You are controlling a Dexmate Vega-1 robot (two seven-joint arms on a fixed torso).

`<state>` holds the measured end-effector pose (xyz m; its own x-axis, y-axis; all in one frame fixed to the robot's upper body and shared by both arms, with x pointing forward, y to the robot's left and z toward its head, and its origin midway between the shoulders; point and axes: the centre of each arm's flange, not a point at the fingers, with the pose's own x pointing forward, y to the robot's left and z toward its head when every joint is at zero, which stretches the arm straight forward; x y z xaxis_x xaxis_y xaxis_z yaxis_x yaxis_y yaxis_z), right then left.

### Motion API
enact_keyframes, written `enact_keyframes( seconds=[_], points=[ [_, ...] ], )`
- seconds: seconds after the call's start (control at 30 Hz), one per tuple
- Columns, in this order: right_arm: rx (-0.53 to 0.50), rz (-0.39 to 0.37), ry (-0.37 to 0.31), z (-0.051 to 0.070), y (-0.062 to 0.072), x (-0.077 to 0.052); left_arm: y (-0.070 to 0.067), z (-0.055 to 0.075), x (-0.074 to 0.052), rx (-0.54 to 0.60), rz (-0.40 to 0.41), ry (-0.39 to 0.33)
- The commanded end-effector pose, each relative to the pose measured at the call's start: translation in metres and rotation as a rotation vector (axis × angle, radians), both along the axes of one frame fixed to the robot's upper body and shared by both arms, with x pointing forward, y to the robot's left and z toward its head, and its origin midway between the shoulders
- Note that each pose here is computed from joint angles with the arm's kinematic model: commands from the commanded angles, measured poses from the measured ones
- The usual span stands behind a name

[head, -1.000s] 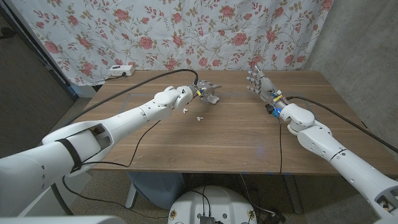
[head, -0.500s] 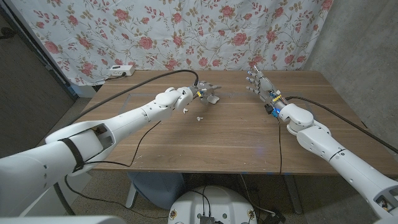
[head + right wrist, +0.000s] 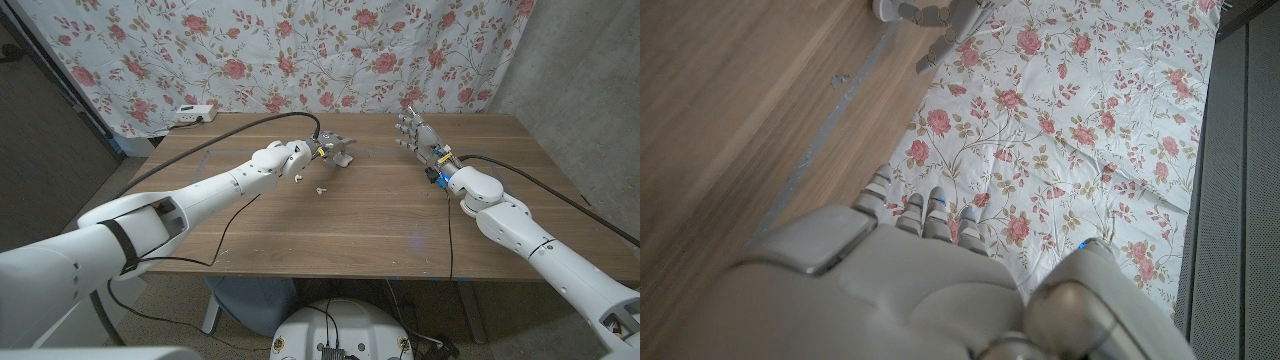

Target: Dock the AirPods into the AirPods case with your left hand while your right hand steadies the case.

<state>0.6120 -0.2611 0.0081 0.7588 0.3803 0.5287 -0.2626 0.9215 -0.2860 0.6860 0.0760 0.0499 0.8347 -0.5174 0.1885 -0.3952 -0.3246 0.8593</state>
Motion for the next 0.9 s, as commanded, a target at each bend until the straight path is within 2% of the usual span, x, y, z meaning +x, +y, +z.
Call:
enact_keyframes(
  seconds=[0.03, 0.33, 0.43, 0.47, 0.9],
  points=[
    [0.007, -0.002, 0.004, -0.0017, -0.0015, -0.0001, -0.0017, -0.0038, 0.0034, 0.007, 0.001, 0.009],
    [0.008, -0.001, 0.005, -0.0023, -0.0006, 0.0000, -0.0045, -0.0043, 0.0043, 0.015, -0.003, 0.010],
    [0.008, 0.000, 0.003, -0.0021, 0.0005, -0.0001, -0.0034, -0.0040, 0.0055, -0.027, -0.016, 0.051],
    [0.009, 0.002, 0.003, -0.0021, 0.0006, -0.0001, -0.0044, -0.0051, 0.0037, -0.005, -0.011, 0.016],
    [0.011, -0.003, 0.001, -0.0022, 0.0002, -0.0024, -0.0079, -0.0095, 0.0030, -0.021, -0.040, 0.013]
  ],
)
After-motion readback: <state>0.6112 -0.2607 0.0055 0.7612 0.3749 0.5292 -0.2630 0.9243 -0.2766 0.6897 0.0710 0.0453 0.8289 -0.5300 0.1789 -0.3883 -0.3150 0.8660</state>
